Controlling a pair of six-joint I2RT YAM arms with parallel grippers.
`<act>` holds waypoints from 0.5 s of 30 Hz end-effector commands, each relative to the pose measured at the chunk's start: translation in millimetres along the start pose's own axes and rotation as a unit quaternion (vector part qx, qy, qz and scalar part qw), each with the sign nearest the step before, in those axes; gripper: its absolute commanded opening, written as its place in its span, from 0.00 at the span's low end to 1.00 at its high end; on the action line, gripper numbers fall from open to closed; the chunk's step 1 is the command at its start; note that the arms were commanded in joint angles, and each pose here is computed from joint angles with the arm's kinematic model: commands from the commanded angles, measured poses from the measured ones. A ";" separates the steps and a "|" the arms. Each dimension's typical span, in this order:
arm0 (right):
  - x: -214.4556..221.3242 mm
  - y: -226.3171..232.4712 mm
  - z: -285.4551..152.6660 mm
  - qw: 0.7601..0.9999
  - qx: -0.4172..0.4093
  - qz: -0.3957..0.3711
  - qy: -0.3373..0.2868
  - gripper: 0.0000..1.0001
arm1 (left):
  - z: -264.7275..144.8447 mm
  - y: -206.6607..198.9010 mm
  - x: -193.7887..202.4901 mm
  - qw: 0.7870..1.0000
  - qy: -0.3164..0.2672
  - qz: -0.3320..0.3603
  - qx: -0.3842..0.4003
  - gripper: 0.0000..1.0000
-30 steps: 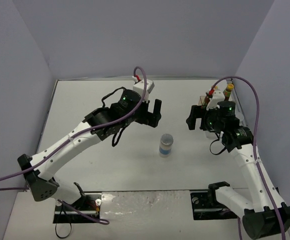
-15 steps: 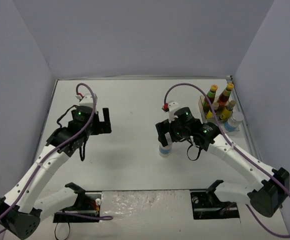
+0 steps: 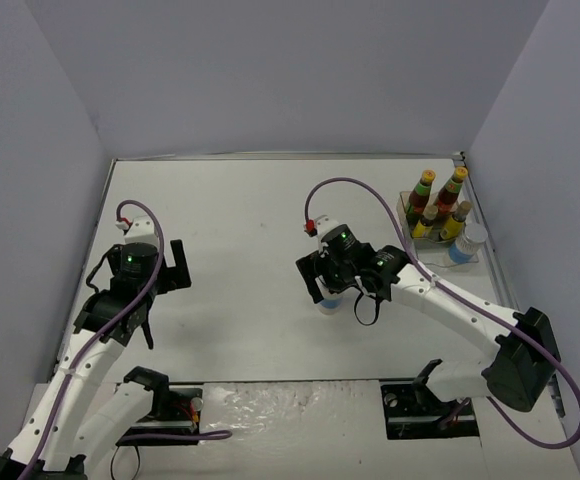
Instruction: Organize the condiment bottles
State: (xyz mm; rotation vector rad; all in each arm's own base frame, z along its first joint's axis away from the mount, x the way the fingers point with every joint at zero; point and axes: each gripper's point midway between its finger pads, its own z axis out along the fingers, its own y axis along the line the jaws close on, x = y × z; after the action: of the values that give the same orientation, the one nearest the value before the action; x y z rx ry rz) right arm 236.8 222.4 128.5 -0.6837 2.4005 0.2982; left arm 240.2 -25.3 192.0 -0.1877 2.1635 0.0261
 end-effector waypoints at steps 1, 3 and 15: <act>5.4 -7.2 14.1 0.999 0.034 0.009 0.005 0.86 | 4.2 0.4 -25.9 0.999 -0.041 -0.002 -0.006 0.97; 6.0 -8.4 17.5 0.999 0.038 0.010 0.008 0.76 | 6.8 0.0 -24.7 0.999 -0.034 -0.001 -0.006 0.97; -8.9 -48.6 1.6 0.991 0.104 0.080 -0.034 0.04 | 7.8 4.1 -27.3 0.999 -0.039 0.002 -0.010 0.97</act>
State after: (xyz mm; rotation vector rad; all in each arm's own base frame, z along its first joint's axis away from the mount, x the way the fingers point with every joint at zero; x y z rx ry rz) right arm 245.8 211.2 106.9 -0.5875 2.4504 0.1885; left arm 248.6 -17.9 188.8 -0.1860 2.1669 0.0668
